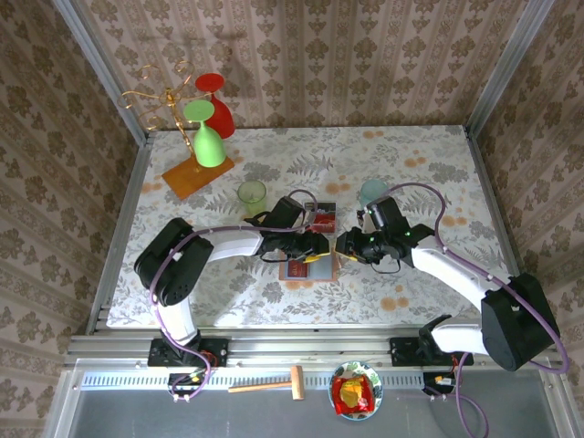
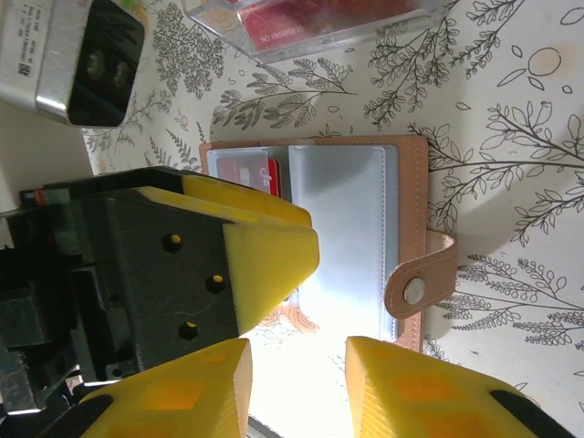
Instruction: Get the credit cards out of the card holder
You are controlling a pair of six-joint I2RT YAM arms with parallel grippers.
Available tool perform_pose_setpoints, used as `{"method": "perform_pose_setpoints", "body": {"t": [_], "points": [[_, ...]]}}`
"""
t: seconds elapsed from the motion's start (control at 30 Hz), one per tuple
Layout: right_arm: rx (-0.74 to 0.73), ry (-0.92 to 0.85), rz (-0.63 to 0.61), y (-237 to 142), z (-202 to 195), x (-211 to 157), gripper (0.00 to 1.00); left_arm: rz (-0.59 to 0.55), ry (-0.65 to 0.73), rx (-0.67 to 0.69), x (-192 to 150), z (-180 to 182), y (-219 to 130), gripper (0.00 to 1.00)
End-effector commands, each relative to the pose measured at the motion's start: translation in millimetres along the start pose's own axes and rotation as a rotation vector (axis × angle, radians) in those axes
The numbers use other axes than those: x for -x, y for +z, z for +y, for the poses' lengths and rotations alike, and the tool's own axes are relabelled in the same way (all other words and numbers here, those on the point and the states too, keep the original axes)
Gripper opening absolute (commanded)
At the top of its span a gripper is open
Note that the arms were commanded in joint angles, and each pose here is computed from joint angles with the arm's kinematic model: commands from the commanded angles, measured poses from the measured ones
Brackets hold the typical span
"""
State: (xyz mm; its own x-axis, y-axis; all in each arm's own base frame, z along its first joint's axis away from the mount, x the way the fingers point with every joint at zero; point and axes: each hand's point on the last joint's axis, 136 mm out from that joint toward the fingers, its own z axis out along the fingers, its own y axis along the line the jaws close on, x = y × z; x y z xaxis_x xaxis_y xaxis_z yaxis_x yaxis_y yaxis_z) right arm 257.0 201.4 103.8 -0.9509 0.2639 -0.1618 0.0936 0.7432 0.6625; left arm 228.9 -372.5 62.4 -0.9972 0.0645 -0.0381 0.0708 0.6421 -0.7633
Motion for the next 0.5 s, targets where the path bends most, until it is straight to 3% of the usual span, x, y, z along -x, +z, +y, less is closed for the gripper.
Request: {"method": "perform_pose_setpoints", "body": {"t": [0.0,0.47], "points": [[0.017,0.02,0.007,3.9,0.8,0.1,0.34,-0.02,0.013,-0.042,4.2,-9.2,-9.8,0.41],[0.005,-0.006,0.109,48.4,23.0,-12.1,0.33,-0.081,-0.035,-0.044,5.3,20.6,-40.5,0.4]]}}
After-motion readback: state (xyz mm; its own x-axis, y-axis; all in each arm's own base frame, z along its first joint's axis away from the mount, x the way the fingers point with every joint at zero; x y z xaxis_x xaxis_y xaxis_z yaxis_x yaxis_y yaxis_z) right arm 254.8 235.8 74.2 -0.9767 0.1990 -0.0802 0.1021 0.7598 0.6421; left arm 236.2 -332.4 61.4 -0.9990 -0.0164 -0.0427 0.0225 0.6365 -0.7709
